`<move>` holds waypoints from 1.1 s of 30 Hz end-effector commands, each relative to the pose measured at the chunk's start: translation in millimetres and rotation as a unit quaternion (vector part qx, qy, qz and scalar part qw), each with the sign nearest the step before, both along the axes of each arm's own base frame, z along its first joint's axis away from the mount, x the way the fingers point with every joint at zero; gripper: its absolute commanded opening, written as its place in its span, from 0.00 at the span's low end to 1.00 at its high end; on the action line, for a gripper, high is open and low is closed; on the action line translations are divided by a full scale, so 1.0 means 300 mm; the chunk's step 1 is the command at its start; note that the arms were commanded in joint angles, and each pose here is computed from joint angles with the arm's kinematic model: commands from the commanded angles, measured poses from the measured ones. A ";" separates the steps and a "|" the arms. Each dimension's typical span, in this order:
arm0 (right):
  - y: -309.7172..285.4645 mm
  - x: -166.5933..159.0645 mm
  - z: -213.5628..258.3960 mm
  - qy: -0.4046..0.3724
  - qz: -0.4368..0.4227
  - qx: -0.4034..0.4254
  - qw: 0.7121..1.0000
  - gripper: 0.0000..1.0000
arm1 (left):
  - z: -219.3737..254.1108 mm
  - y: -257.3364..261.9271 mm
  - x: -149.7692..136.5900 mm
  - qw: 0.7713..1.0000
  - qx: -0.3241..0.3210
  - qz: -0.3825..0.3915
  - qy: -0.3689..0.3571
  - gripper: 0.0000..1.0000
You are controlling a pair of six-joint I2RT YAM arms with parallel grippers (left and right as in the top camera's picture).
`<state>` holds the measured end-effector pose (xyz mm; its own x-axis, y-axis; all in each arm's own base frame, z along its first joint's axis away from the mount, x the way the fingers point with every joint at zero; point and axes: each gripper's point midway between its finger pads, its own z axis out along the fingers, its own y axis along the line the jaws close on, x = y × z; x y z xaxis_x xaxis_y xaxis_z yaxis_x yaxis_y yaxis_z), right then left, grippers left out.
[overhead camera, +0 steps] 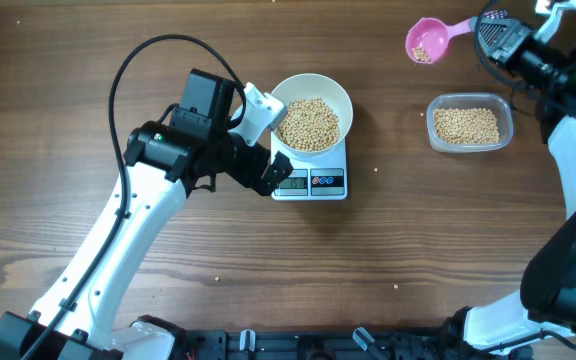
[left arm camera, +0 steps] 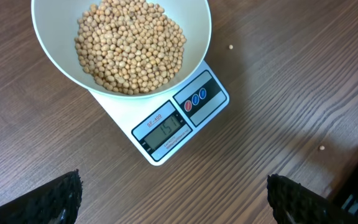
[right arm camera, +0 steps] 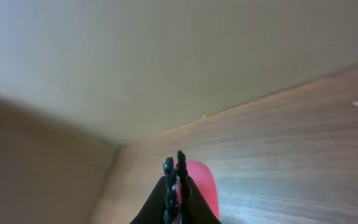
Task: Scoop item into bowl and weigh 150g on scale
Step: 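Move the pink scoop with the right gripper back into the tub, then dip the pink scoop into the soybeans and lift a scoopful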
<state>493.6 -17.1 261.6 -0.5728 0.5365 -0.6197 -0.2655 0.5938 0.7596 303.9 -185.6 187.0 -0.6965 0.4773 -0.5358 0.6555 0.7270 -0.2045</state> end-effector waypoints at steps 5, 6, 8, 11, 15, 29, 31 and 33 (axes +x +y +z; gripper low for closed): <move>-0.140 -0.034 -0.120 0.111 -0.124 -0.039 0.985 0.04 | 0.021 -0.010 0.001 1.000 -0.007 -0.010 -0.009 1.00; -0.154 -0.047 -0.102 0.103 -0.127 -0.051 0.985 0.05 | 0.021 -0.010 0.002 1.000 -0.007 -0.010 -0.009 1.00; -0.180 -0.078 -0.012 0.060 -0.133 -0.088 0.985 0.04 | 0.021 -0.010 0.002 1.000 -0.007 -0.010 -0.009 1.00; -0.237 -0.186 0.057 0.061 -0.181 -0.169 0.967 0.04 | 0.021 -0.010 0.002 1.000 -0.007 -0.010 -0.009 1.00; -0.309 -0.384 0.073 0.125 -0.255 -0.264 0.922 0.04 | 0.021 -0.010 0.002 1.000 -0.007 -0.010 -0.009 1.00; -0.241 -0.305 -0.067 0.186 -0.307 -0.433 0.827 0.05 | 0.021 -0.010 0.001 1.000 -0.007 -0.010 -0.009 1.00; -0.226 -0.296 -0.089 0.190 -0.301 -0.461 0.813 0.04 | 0.021 -0.010 0.001 1.000 -0.007 -0.010 -0.009 1.00; -0.214 -0.290 -0.103 0.192 -0.294 -0.483 0.802 0.05 | 0.021 -0.010 0.001 1.000 -0.007 -0.010 -0.009 1.00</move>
<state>405.3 -76.1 233.4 -0.6219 0.2240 -0.7504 0.4084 0.9103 -0.0667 303.6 -186.1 187.2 -0.6963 0.4769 -0.5364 0.6566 0.7251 -0.2075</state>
